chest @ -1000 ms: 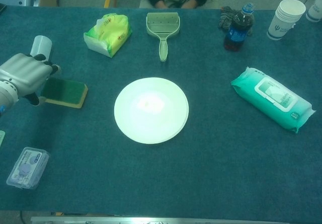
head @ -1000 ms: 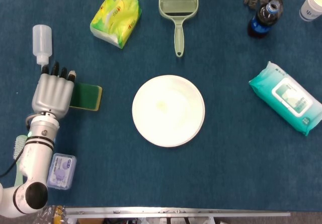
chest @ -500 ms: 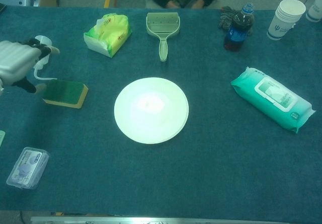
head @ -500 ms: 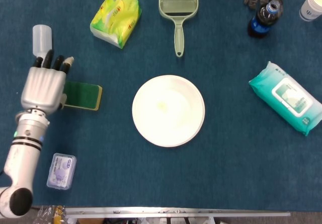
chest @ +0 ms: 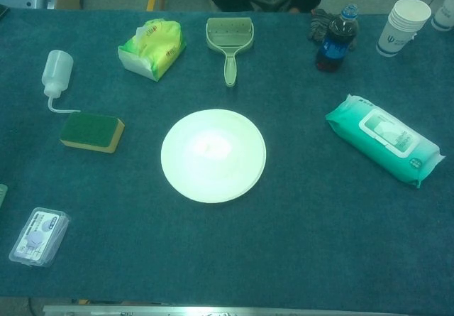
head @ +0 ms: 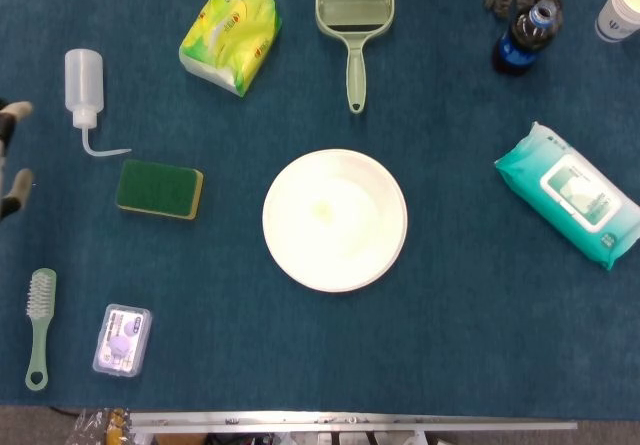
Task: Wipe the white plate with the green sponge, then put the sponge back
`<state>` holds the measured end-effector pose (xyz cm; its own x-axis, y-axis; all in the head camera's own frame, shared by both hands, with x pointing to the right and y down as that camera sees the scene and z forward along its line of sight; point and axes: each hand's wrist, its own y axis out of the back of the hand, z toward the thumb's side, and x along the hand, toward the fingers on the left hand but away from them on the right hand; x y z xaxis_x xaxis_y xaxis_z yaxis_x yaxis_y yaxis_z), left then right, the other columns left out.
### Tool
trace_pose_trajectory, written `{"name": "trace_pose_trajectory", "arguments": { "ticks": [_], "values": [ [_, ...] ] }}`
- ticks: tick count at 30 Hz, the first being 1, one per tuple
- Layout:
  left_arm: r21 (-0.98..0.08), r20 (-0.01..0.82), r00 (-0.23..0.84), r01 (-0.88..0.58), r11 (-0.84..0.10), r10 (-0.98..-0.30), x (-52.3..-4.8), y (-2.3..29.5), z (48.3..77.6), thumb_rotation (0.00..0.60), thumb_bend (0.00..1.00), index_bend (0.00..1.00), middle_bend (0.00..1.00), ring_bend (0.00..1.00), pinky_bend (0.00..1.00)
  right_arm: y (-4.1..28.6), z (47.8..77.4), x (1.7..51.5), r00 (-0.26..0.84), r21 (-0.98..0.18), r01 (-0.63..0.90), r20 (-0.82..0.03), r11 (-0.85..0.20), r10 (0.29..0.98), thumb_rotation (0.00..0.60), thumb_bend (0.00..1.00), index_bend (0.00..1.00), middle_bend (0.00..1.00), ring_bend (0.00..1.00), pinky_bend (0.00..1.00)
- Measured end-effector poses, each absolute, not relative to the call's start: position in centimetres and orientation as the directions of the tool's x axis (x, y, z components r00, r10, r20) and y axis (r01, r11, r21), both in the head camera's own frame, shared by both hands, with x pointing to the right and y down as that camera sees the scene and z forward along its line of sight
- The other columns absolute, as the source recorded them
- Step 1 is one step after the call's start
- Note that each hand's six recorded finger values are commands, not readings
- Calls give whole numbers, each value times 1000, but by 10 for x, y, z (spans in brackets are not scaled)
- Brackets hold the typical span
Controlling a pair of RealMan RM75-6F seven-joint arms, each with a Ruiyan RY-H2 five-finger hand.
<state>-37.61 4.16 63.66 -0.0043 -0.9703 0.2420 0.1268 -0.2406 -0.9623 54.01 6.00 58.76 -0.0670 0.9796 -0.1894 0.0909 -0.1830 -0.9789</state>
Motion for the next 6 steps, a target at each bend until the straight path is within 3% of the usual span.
{"name": "trace_pose_trajectory", "arguments": {
  "ticks": [6],
  "values": [
    [-966, 232, -51, 105, -237, -971, -391, 53, 630, 600, 293, 242, 259, 130, 157, 58, 594, 535, -56, -976, 100, -199, -192, 978, 588, 324, 301, 315, 211, 404]
  ]
}}
